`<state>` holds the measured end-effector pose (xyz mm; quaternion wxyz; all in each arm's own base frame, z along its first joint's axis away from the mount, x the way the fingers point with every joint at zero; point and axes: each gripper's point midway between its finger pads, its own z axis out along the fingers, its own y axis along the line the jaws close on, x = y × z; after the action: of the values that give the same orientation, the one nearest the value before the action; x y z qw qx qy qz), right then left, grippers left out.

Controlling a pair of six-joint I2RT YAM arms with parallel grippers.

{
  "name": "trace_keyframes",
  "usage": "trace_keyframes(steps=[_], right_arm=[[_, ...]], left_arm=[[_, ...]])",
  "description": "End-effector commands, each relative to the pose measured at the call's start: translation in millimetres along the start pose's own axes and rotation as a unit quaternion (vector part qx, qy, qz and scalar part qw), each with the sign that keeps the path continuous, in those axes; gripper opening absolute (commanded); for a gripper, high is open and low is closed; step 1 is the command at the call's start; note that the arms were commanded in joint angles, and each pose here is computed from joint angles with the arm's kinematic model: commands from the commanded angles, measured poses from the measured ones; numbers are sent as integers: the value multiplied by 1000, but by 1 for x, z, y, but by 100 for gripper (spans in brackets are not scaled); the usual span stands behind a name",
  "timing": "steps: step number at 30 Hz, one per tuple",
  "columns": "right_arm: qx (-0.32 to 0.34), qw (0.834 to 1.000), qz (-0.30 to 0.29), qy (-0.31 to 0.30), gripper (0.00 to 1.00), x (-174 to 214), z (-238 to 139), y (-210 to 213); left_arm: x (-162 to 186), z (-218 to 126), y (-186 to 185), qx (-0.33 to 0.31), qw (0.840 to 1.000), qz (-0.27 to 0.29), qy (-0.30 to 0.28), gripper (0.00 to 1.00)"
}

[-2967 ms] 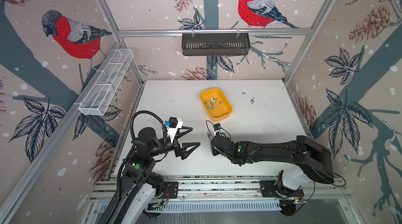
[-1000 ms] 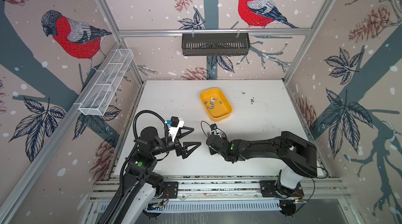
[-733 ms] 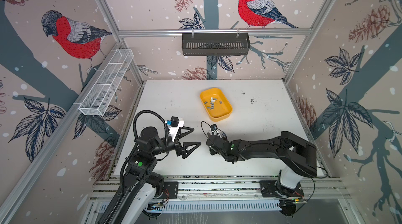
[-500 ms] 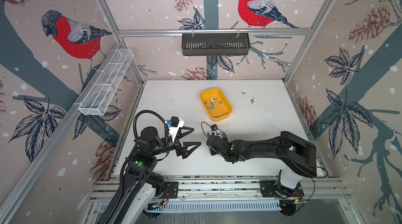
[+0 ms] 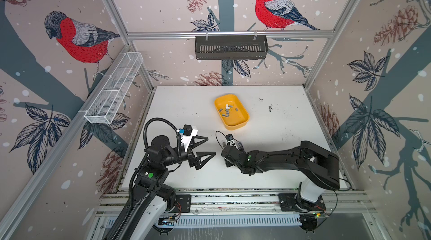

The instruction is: Load the staples into the stapler

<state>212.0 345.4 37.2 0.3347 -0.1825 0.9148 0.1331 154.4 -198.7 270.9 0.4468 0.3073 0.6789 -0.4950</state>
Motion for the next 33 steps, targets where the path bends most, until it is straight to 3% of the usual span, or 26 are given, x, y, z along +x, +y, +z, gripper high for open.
trace_keyframes(steps=[1, 8, 17, 33], right_arm=[[7, 1000, 1, -4, 30, -2, -2, -3], [1, 1000, 9, -17, 31, -12, -9, -2], [-41, 998, 17, -53, 31, -38, -47, -6], [-52, 995, 39, -70, 36, -11, -100, -64]], left_arm=[[-7, 0, -3, 8, 1000, 14, -11, 99], [-7, 0, -3, 8, 1000, 14, -11, 98], [-5, 2, 6, -10, 1000, 5, -7, 99], [-3, 8, 24, -39, 999, -18, 6, 98]])
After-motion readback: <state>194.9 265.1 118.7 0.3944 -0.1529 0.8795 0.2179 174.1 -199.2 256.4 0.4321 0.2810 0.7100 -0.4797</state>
